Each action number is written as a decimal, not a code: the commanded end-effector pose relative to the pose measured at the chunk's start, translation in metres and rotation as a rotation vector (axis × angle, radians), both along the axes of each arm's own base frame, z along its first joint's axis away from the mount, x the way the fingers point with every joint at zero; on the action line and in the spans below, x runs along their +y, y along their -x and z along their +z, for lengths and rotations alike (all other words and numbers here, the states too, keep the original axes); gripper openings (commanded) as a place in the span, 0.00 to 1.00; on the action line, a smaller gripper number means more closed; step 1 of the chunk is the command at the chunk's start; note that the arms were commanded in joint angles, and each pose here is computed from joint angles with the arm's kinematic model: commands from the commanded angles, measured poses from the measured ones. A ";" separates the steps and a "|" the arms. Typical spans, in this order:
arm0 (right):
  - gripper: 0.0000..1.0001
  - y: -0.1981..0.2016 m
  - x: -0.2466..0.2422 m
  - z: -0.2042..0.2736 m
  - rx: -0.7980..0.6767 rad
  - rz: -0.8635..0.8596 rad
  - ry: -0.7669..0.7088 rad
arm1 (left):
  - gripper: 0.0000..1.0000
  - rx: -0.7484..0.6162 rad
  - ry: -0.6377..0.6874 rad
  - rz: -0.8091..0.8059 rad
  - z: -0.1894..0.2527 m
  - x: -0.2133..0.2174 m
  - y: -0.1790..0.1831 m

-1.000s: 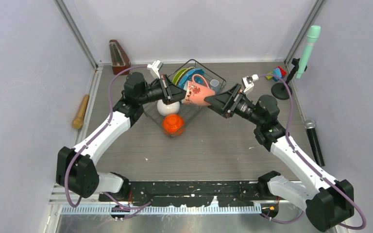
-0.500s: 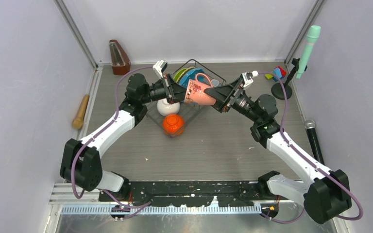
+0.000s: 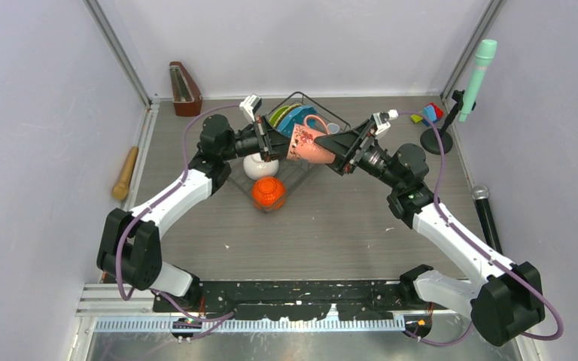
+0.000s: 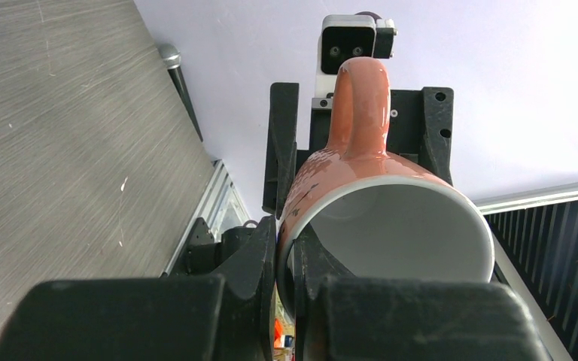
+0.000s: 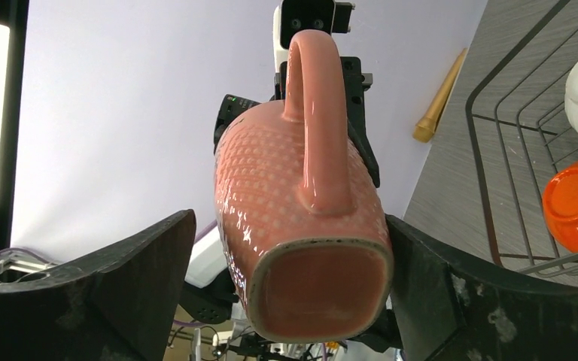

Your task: Load the mixed dishes into the dish rack

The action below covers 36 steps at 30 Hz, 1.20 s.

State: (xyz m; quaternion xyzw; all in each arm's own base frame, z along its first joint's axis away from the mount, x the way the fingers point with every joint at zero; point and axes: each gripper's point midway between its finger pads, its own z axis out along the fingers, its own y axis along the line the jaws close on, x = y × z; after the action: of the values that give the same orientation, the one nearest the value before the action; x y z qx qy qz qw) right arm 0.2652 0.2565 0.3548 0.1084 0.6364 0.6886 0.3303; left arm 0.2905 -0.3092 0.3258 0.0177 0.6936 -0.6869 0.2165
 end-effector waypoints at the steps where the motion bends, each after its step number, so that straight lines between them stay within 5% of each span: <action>1: 0.94 0.005 0.003 0.025 -0.084 0.022 -0.016 | 0.00 -0.108 0.065 -0.018 0.028 -0.001 0.005; 4: 0.72 0.004 0.003 0.025 -0.083 0.021 -0.015 | 0.00 -0.108 0.065 -0.017 0.027 -0.002 0.004; 9: 0.16 -0.001 0.005 0.023 -0.072 0.015 -0.009 | 0.02 -0.102 0.044 -0.002 0.021 -0.001 0.001; 12: 0.01 -0.005 0.004 0.019 -0.062 -0.007 0.013 | 0.19 -0.087 0.002 0.036 0.010 0.006 -0.005; 24: 0.00 -0.039 -0.013 -0.011 -0.006 -0.187 0.340 | 0.69 -0.009 -0.236 0.293 -0.039 0.093 -0.033; 29: 0.00 -0.055 -0.012 -0.050 0.101 -0.203 0.624 | 0.76 -0.012 -0.436 0.433 -0.062 0.131 -0.035; 33: 0.00 -0.068 -0.014 -0.065 0.141 -0.300 0.896 | 0.96 -0.005 -0.633 0.584 -0.075 0.167 -0.034; 36: 0.00 -0.080 -0.016 -0.076 0.232 -0.393 1.026 | 1.00 0.036 -0.768 0.744 -0.085 0.201 -0.034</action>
State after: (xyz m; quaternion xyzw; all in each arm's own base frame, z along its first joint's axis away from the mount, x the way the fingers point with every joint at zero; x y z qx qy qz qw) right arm 0.3333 0.2631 0.2720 0.1083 0.8730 0.3222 0.3497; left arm 0.3271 -0.1562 0.2470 -0.1271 0.8337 -0.3932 0.3663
